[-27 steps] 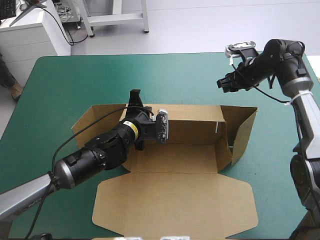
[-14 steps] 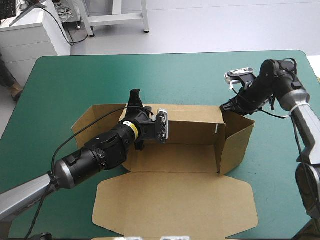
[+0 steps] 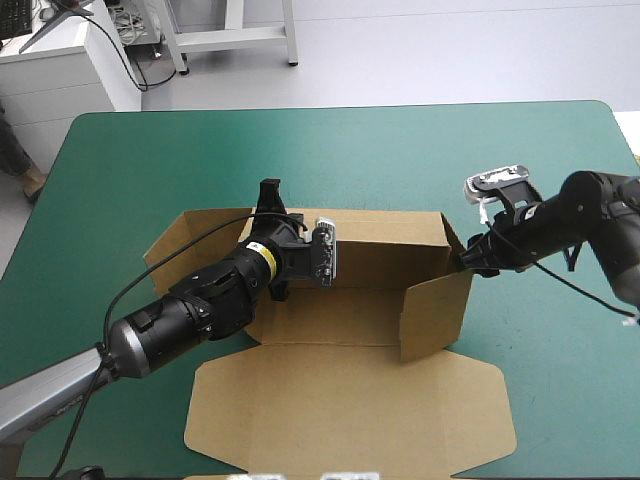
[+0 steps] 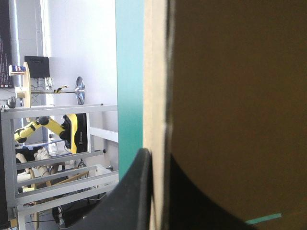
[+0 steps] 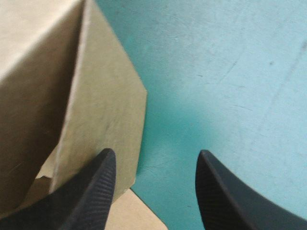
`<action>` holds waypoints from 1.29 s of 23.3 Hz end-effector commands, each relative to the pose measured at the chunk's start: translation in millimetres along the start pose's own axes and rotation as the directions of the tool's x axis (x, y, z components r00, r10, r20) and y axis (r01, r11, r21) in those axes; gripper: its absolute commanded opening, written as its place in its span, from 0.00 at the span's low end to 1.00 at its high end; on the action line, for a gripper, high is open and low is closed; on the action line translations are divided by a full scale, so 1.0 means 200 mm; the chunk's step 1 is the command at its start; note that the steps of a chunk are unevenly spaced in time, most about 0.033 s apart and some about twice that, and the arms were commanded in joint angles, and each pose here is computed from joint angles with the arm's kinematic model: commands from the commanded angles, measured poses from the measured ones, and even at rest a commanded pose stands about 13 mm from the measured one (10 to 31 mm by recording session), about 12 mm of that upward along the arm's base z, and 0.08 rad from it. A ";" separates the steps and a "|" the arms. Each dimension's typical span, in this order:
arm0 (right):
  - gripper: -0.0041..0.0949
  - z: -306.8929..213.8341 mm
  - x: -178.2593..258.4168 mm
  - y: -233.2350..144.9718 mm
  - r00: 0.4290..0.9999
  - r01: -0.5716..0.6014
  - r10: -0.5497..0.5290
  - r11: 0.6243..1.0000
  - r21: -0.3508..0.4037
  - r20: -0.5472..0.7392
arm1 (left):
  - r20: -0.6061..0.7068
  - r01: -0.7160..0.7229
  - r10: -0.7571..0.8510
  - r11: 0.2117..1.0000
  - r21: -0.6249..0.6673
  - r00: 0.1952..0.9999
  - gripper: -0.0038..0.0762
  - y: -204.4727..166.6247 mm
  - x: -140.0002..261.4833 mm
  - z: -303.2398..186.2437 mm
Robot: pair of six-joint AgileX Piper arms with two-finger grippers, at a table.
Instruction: Fold the box
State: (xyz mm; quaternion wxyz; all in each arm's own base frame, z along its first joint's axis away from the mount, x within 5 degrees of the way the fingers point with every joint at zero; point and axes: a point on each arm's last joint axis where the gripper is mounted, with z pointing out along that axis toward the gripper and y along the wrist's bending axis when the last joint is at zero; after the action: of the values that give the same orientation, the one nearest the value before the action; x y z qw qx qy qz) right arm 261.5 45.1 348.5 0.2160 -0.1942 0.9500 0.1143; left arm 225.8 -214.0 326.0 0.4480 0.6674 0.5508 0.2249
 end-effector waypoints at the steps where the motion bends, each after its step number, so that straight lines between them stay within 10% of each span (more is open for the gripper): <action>1: 0.51 -0.09 0.04 0.07 0.990 0.029 -0.023 0.999 -0.035 0.141 | 0.051 0.039 -0.037 0.999 -0.034 0.998 0.04 0.05 -0.02 -0.05; 18: 0.51 -0.01 0.24 0.22 0.953 0.069 -0.020 0.986 -0.153 0.301 | 0.062 0.077 -0.077 0.997 0.005 0.995 0.04 0.02 -0.03 -0.04; 30: 0.51 0.02 0.19 0.37 0.931 -0.009 0.006 1.000 0.007 0.366 | 0.067 0.103 -0.104 0.994 0.021 0.992 0.04 0.02 -0.04 -0.03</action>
State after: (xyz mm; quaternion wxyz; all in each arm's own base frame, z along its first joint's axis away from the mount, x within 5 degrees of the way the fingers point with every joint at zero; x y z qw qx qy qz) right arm 197.9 98.7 320.5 0.3267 -0.1824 0.9150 0.1509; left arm 224.9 -215.5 324.4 0.4470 0.6651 0.5605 0.2090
